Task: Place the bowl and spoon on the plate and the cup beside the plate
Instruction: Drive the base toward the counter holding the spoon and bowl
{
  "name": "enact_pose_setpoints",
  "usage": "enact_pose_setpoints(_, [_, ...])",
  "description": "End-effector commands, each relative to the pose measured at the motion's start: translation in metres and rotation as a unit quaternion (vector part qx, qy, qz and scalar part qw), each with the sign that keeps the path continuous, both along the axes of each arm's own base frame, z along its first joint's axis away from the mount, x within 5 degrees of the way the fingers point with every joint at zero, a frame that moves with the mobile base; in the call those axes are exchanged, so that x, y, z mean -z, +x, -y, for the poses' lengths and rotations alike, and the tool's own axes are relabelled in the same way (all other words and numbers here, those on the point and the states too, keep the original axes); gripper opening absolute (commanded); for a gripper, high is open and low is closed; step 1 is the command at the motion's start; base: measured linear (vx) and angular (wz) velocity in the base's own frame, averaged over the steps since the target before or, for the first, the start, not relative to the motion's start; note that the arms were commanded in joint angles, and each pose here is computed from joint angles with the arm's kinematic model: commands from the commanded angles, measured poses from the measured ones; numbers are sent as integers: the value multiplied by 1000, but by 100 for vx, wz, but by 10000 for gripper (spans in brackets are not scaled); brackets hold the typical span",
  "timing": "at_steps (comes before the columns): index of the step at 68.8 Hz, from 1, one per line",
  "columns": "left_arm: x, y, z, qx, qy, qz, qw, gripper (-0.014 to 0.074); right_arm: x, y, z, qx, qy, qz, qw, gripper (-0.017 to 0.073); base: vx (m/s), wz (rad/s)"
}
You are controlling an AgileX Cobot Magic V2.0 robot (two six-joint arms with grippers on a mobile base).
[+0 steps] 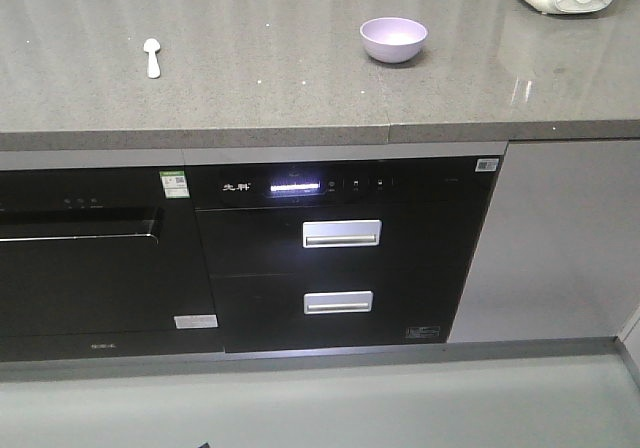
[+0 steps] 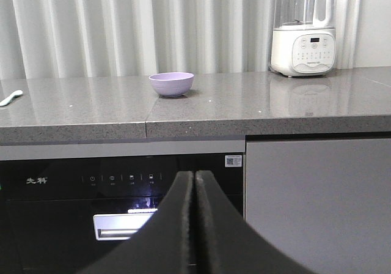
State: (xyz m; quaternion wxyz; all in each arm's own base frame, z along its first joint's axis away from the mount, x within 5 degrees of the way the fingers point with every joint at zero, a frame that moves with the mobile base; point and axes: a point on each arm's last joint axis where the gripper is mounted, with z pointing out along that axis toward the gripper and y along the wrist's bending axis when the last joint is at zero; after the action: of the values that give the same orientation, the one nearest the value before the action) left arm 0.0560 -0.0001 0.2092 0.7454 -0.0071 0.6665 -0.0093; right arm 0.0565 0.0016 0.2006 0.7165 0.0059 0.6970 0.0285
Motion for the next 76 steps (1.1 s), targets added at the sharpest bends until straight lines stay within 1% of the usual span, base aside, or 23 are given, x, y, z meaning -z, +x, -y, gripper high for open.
enact_pose_setpoints(1, [-14,-4,0,0,-4,54,999,-6,-3,-1,-1,-5,0,34,999,-10,19,-1])
enact_pose_setpoints(76, [-14,-4,0,0,-4,54,999,-6,-3,-1,-1,-5,0,34,999,-10,18,0])
